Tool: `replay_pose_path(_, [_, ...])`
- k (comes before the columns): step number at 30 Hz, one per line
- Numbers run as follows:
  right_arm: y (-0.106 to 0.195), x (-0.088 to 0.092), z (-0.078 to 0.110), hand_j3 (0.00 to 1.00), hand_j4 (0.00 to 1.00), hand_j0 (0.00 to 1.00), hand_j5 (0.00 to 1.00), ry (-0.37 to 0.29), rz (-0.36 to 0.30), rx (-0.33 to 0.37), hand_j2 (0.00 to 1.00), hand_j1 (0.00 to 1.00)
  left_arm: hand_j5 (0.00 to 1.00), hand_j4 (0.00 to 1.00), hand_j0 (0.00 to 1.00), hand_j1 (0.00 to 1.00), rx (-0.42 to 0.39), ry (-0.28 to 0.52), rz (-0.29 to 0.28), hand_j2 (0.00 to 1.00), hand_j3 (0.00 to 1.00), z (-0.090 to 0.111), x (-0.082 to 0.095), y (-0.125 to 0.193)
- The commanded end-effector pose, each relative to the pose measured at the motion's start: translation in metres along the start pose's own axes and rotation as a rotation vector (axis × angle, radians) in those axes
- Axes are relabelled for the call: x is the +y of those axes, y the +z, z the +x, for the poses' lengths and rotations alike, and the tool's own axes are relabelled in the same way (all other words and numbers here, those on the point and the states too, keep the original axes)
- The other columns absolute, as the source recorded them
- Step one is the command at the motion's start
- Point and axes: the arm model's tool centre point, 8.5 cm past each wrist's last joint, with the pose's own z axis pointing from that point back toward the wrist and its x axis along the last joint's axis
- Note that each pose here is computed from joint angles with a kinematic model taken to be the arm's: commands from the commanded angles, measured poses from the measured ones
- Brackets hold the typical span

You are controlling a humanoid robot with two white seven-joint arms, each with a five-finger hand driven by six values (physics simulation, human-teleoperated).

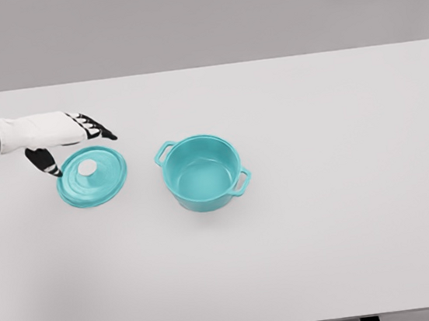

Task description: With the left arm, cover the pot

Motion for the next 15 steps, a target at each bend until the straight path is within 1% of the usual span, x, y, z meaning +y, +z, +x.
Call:
replay_pose_path(1, [0.0000, 0.0000, 0.0000, 1.00, 1.00, 1.00, 1.00, 0.001, 0.000, -0.001, 1.00, 1.00, 1.00, 1.00, 1.00, 1.00, -0.009, 0.010, -0.010, 1.00, 1.00, 0.0016, -0.0040, -0.0023])
replay_pose_path(4, [0.0000, 0.0000, 0.0000, 1.00, 1.00, 1.00, 1.00, 0.000, 0.000, -0.001, 1.00, 1.00, 0.98, 0.98, 0.98, 0.98, -0.010, 0.011, -0.012, 0.98, 0.98, 0.0019, -0.0051, -0.0028])
replay_pose_path(8, [0.0000, 0.0000, 0.0000, 1.00, 1.00, 1.00, 1.00, 0.000, 0.000, -0.001, 1.00, 1.00, 0.84, 0.84, 0.84, 0.84, -0.016, 0.012, -0.029, 0.84, 0.84, 0.0038, -0.0105, -0.0059])
replay_pose_path(15, [0.0000, 0.0000, 0.0000, 1.00, 1.00, 1.00, 1.00, 0.001, 0.000, -0.001, 1.00, 1.00, 0.83, 0.83, 0.83, 0.83, -0.016, 0.013, -0.034, 0.83, 0.83, 0.0039, -0.0123, -0.0060])
